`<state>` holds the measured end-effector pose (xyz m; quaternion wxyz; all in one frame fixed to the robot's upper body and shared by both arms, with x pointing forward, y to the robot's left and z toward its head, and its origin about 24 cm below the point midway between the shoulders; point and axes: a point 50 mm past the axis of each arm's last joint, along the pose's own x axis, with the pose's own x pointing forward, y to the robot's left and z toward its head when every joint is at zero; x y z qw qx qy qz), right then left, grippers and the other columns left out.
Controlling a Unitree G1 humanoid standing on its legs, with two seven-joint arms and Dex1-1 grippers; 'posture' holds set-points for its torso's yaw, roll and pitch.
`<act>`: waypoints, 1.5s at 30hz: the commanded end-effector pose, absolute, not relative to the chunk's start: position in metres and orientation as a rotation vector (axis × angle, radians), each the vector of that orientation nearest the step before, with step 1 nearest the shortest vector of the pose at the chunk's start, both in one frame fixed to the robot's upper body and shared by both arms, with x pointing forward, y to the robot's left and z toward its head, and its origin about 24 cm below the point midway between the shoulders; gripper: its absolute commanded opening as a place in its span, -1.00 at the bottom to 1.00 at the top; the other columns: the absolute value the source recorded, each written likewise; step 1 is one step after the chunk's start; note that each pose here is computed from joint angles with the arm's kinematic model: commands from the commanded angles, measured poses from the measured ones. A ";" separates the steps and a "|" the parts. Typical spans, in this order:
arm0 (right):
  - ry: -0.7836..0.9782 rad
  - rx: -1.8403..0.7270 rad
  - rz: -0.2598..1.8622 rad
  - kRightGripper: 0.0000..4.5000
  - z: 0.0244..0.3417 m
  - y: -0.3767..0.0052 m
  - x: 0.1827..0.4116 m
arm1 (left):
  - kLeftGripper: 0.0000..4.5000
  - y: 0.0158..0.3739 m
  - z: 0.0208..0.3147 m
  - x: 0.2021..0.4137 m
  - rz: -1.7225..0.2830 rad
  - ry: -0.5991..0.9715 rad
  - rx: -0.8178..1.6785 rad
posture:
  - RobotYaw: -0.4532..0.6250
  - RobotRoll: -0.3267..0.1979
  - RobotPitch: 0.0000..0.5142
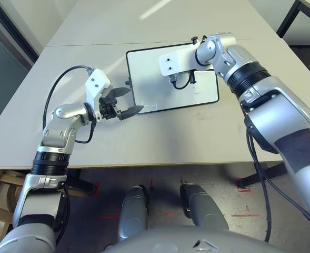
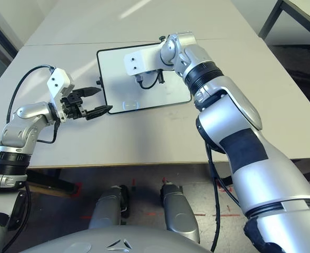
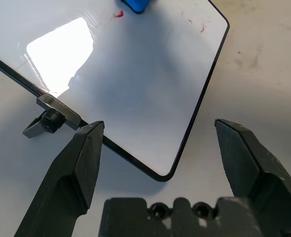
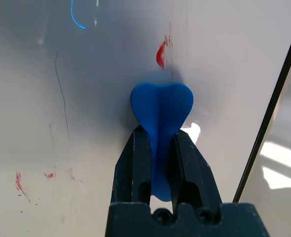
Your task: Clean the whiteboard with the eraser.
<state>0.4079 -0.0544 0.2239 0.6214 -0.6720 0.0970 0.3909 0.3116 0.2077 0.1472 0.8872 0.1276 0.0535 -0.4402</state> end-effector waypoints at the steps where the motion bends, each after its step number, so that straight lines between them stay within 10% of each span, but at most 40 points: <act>1: 0.217 -1.541 0.946 -0.86 0.213 -0.043 0.405 | 1.00 0.207 0.144 0.310 -0.915 0.119 0.262 | -0.25 0.25 -0.52; 22: 0.167 -1.563 1.053 -0.86 0.212 -0.023 0.395 | 1.00 0.205 0.141 0.308 -0.907 0.115 0.251 | -0.23 0.25 -0.54; 45: 0.444 -1.464 0.976 -0.86 0.247 -0.149 0.373 | 1.00 0.200 0.140 0.311 -0.933 0.113 0.246 | -0.32 0.25 -0.49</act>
